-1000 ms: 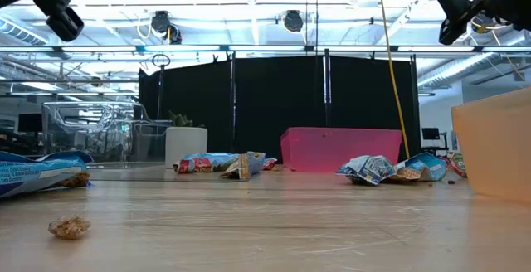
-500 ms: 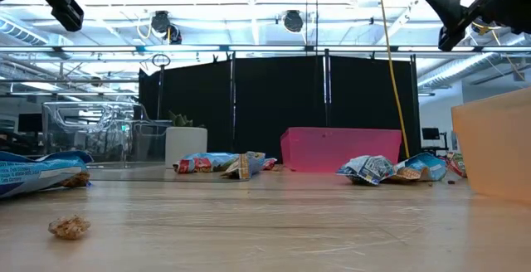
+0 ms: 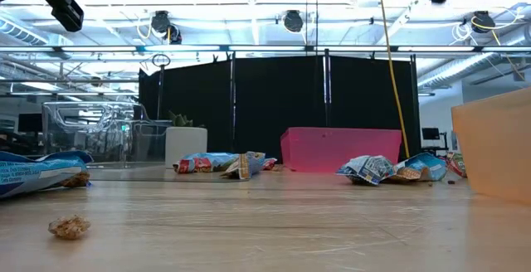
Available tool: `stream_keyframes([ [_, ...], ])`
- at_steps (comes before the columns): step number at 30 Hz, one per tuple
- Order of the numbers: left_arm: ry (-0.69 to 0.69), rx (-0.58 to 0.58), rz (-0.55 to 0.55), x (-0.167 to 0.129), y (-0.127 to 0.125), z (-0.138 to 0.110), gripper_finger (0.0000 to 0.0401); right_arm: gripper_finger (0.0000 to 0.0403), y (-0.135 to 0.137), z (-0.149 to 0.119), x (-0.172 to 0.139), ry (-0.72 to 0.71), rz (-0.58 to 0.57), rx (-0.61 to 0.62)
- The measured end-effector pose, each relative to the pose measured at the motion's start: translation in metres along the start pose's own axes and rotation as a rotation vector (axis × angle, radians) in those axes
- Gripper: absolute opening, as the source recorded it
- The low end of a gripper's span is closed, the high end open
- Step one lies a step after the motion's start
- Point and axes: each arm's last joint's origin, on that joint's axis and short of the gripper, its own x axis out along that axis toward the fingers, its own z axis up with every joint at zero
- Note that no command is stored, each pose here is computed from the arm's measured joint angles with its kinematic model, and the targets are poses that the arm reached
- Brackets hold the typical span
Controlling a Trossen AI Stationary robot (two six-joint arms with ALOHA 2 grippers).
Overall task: Pick and place Granola Bars by type
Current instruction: Put the red granola bar into the red bin
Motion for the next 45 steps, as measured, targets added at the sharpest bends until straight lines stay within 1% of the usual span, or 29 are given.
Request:
stream_keyframes([
  [7,0.000,0.000,0.000,0.000,0.000,0.000,0.0184,0.0251,0.020,0.062,0.022,0.144,-0.001,-0.126],
  [10,0.000,0.000,0.000,0.000,0.000,0.000,0.0184,0.0251,0.026,0.083,0.030,0.249,-0.016,-0.175],
  [16,0.000,0.000,-0.001,0.000,0.000,0.000,0.0184,0.0251,0.034,0.106,0.045,0.491,-0.044,-0.304],
  [19,0.000,0.000,-0.001,0.000,0.000,0.000,0.0184,0.0251,0.034,0.107,0.052,0.605,-0.093,-0.371],
  [22,0.000,-0.001,-0.001,0.000,0.000,0.000,0.0184,0.0251,0.030,0.098,0.057,0.743,-0.140,-0.412],
  [26,0.000,-0.001,-0.001,0.000,0.000,0.000,0.0184,0.0251,0.025,0.080,0.062,0.923,-0.160,-0.443],
  [30,0.000,-0.001,-0.001,0.000,0.000,0.000,0.0184,0.0251,0.022,0.066,0.064,1.092,-0.149,-0.499],
  [33,0.000,-0.001,-0.003,0.000,0.000,0.000,0.0184,0.0251,0.020,0.059,0.065,1.166,-0.140,-0.526],
  [39,0.001,-0.001,-0.003,0.000,0.000,0.000,0.0184,0.0251,0.019,0.052,0.066,1.258,-0.098,-0.547],
  [45,0.000,-0.001,-0.003,0.000,0.000,0.000,0.0184,0.0251,0.017,0.049,0.055,1.394,-0.093,-0.571],
])
